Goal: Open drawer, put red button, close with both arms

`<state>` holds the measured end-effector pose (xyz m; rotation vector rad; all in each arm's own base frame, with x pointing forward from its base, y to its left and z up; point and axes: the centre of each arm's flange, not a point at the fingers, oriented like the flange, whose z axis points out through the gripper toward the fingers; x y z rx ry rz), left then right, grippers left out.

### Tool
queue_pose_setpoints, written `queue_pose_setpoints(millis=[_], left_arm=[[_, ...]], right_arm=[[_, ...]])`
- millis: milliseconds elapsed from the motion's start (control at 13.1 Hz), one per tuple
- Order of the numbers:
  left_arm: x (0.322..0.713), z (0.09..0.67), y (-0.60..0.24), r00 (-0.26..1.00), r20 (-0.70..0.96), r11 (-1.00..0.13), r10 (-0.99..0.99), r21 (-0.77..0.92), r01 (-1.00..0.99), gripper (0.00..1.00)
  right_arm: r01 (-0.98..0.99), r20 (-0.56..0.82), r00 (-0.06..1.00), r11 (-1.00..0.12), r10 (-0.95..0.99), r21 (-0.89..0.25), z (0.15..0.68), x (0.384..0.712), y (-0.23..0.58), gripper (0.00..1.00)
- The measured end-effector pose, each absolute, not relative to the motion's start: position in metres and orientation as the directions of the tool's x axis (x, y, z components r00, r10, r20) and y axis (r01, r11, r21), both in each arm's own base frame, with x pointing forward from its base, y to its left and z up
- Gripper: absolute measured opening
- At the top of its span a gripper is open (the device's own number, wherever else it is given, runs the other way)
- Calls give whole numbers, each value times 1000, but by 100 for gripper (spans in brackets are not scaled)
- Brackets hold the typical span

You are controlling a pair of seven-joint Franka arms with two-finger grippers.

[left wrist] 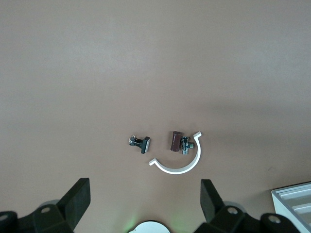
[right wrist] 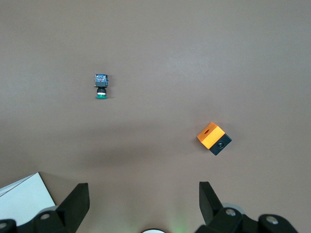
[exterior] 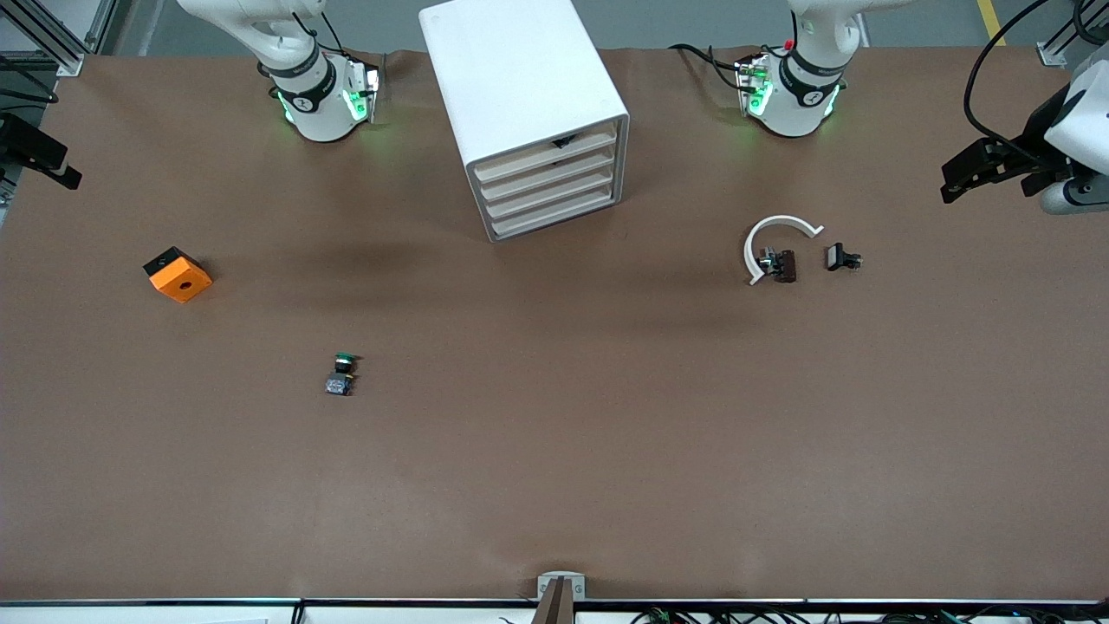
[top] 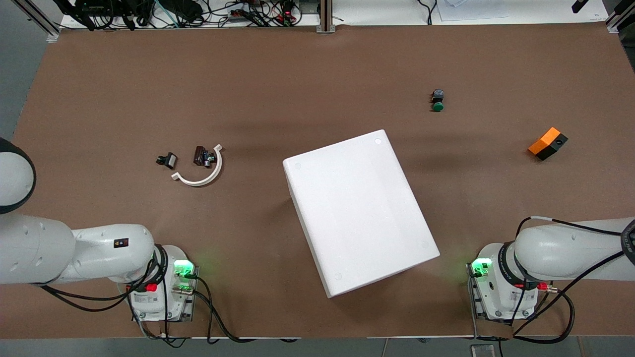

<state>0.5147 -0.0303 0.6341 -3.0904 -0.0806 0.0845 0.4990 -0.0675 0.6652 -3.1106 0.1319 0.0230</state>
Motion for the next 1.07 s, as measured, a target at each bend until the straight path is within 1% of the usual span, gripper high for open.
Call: queue_pose_setpoints(millis=[230,1073], left_arm=[[516,632,-30,997,-55,-997,53,-50,51,100],[529,642,-29,998,-25,-998,52,-40,51,100]], right_arm=[[-85,-32,996,-996,-84,-28,657,501,-67,100],[-85,-34,996,-996,-84,-28,657,501,-67,100]])
